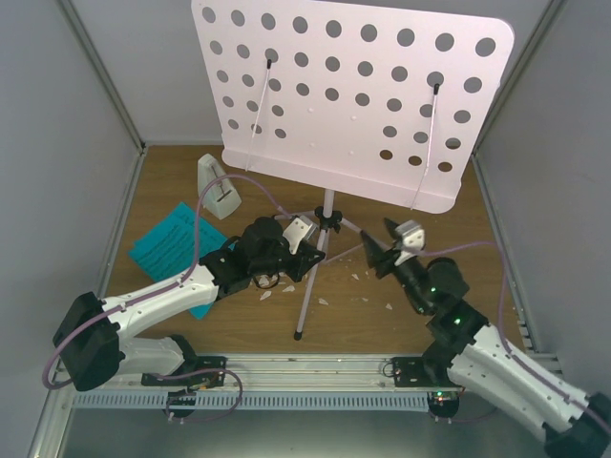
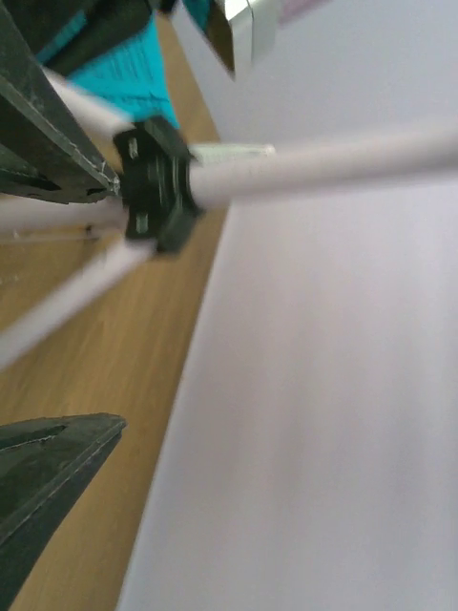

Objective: Pack up the instrument practice props

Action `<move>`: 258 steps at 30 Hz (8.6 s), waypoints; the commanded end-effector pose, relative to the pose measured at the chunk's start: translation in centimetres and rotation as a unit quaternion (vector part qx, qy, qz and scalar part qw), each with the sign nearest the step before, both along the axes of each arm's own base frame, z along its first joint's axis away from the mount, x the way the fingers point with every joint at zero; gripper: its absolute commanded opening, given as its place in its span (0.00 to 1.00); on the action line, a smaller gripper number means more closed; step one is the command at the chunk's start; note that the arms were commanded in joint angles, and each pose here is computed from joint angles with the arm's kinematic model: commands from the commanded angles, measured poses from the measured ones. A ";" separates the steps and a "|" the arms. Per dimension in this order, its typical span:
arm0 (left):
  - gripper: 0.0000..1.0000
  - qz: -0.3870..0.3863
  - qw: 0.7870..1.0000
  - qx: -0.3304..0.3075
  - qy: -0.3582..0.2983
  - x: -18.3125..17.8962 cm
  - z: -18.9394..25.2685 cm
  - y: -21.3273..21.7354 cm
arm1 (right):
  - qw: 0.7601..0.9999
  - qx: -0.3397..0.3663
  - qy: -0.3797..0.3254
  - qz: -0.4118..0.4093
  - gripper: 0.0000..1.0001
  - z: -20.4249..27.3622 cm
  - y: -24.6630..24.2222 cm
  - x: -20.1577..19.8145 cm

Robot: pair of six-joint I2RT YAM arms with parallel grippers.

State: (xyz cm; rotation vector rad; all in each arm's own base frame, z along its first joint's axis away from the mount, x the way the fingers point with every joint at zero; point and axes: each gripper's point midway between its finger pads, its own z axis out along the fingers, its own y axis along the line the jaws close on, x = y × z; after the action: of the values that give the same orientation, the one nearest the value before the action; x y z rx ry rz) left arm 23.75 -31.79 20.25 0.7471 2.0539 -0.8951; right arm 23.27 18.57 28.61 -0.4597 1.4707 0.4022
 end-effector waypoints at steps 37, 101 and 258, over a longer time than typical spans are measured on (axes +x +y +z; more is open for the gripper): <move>0.00 -0.001 1.000 0.008 -0.029 1.3 0.7 -0.6 | 0.892 0.041 -0.014 0.451 0.49 11.5 7.9 5.7; 0.00 0.030 0.953 -0.172 -0.248 4.0 21.0 -2.0 | 0.901 0.043 0.053 0.428 0.01 7.1 7.8 3.1; 0.73 0.069 0.997 0.016 -0.016 6.9 0.3 0.1 | 0.943 0.214 0.233 -0.101 0.99 -7.7 -8.1 4.5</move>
State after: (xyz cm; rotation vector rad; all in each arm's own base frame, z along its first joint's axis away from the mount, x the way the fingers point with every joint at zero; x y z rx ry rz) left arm 30.98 -32.48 19.18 0.6472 2.1272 -0.7623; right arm 27.45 11.30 19.21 0.1784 1.8267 0.7616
